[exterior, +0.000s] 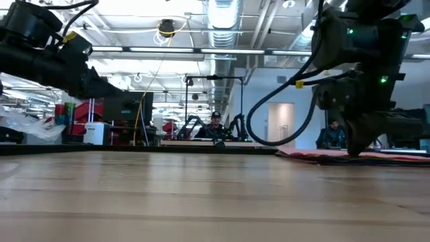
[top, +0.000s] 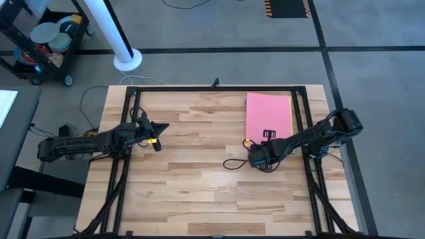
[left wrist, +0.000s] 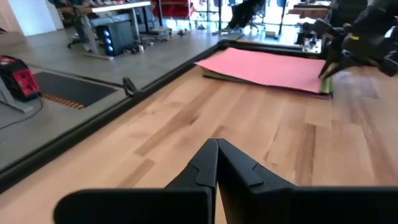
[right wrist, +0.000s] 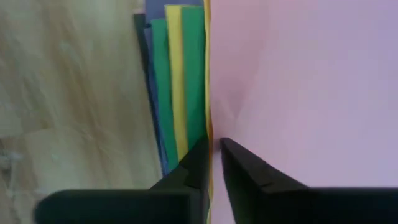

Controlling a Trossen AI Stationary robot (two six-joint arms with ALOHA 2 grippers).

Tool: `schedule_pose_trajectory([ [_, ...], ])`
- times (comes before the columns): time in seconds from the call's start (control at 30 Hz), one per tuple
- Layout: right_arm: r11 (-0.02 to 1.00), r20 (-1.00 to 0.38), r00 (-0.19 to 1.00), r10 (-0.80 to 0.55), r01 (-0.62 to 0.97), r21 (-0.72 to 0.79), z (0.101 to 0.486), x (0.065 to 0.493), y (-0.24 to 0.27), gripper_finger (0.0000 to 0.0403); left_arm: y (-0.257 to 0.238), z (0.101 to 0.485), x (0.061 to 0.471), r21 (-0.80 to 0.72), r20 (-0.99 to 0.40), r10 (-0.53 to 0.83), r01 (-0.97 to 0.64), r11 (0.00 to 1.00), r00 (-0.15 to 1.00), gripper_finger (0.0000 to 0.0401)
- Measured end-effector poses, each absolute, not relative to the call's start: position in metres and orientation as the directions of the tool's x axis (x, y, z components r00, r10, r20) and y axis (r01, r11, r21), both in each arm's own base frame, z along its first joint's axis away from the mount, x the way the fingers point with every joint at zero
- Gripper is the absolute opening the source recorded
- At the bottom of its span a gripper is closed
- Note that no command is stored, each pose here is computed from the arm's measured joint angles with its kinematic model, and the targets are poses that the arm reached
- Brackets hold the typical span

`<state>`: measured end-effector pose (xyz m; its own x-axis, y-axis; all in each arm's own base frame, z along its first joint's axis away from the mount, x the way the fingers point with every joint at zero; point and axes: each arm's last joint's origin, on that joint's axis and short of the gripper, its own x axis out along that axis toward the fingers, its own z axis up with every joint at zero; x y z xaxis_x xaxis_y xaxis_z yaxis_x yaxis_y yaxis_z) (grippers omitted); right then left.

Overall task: Organize paper
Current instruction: Move the pink paper to the bottom right of the table

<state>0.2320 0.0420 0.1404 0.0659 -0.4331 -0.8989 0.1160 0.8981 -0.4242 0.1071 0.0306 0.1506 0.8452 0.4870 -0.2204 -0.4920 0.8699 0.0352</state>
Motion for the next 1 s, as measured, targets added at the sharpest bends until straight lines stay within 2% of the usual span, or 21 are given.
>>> schedule_pose_trajectory([
  [0.23, 0.894, -0.893, 0.083, -0.443, 0.119, -0.432, 0.147, 0.232, 0.044, 0.0001, 0.03, 0.149, 0.108, 0.026, -0.231, 0.48, -0.487, 0.873, 0.846, 0.0],
  [0.47, 0.937, -0.917, 0.203, -0.344, 0.137, -0.321, 0.184, 0.234, 0.06, 0.0, 0.03, 0.149, 0.108, 0.026, -0.231, 0.479, -0.487, 0.873, 0.847, 0.0],
  [0.6, 0.932, -0.918, 0.207, -0.339, 0.203, -0.299, 0.188, 0.229, 0.059, 0.0003, 0.03, 0.149, 0.108, 0.026, -0.231, 0.479, -0.487, 0.873, 0.847, 0.0],
  [0.87, 0.891, -0.906, 0.092, -0.414, 0.245, -0.382, 0.162, 0.229, 0.051, 0.0069, 0.03, 0.149, 0.108, 0.027, -0.232, 0.48, -0.487, 0.873, 0.846, 0.0],
  [1.0, 0.854, -0.866, 0.091, -0.492, 0.243, -0.46, 0.156, 0.232, 0.05, 0.008, 0.031, 0.149, 0.108, 0.028, -0.232, 0.485, -0.492, 0.87, 0.843, 0.0],
])
